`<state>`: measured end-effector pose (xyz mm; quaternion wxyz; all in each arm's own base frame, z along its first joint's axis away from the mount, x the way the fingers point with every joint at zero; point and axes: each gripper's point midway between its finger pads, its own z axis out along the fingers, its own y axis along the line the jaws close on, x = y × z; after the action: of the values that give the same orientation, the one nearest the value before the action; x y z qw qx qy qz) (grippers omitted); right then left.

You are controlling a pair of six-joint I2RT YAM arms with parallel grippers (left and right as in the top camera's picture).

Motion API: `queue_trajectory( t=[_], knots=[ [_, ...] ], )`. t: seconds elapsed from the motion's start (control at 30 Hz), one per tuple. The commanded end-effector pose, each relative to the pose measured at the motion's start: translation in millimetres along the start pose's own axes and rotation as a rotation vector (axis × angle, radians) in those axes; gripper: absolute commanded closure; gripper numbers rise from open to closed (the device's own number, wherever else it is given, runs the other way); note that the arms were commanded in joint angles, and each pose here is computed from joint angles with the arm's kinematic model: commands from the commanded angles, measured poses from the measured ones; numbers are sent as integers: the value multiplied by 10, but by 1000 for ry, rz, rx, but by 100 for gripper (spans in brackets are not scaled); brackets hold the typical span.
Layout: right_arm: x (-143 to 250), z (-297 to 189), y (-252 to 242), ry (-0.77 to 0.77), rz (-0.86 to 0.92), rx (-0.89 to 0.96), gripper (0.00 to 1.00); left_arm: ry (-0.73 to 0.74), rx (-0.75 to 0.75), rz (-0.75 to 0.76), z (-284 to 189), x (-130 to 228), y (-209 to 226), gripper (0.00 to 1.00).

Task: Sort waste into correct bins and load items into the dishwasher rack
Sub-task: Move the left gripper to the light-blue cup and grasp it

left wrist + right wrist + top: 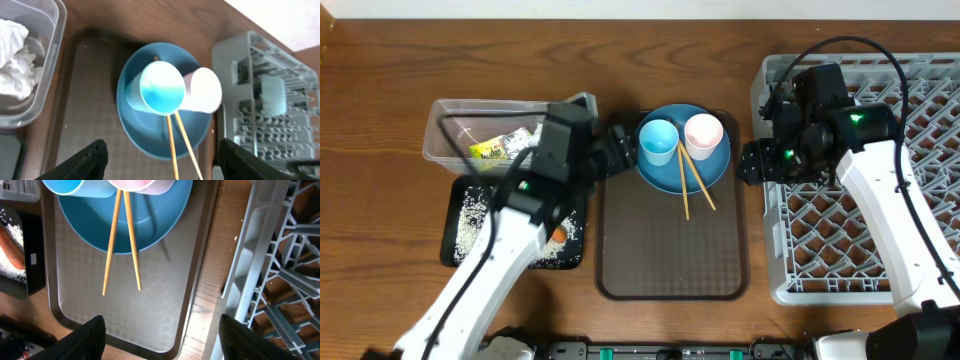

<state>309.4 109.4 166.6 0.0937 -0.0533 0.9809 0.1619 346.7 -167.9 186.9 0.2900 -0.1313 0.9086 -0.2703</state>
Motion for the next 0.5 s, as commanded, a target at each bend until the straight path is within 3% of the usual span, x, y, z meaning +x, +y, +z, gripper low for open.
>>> queue_trajectory(
  t=[0.0, 0.17, 0.47],
  knots=[
    [38, 8, 50, 4, -14, -11, 28, 1, -30, -12, 104, -167, -117, 27],
    [27, 8, 53, 0, -15, -12, 27, 53, -97, 36, 331, -178, -204, 28],
    [29, 8, 52, 1, -15, -12, 27, 86, -254, 76, 855, 32, 83, 33]
  ],
)
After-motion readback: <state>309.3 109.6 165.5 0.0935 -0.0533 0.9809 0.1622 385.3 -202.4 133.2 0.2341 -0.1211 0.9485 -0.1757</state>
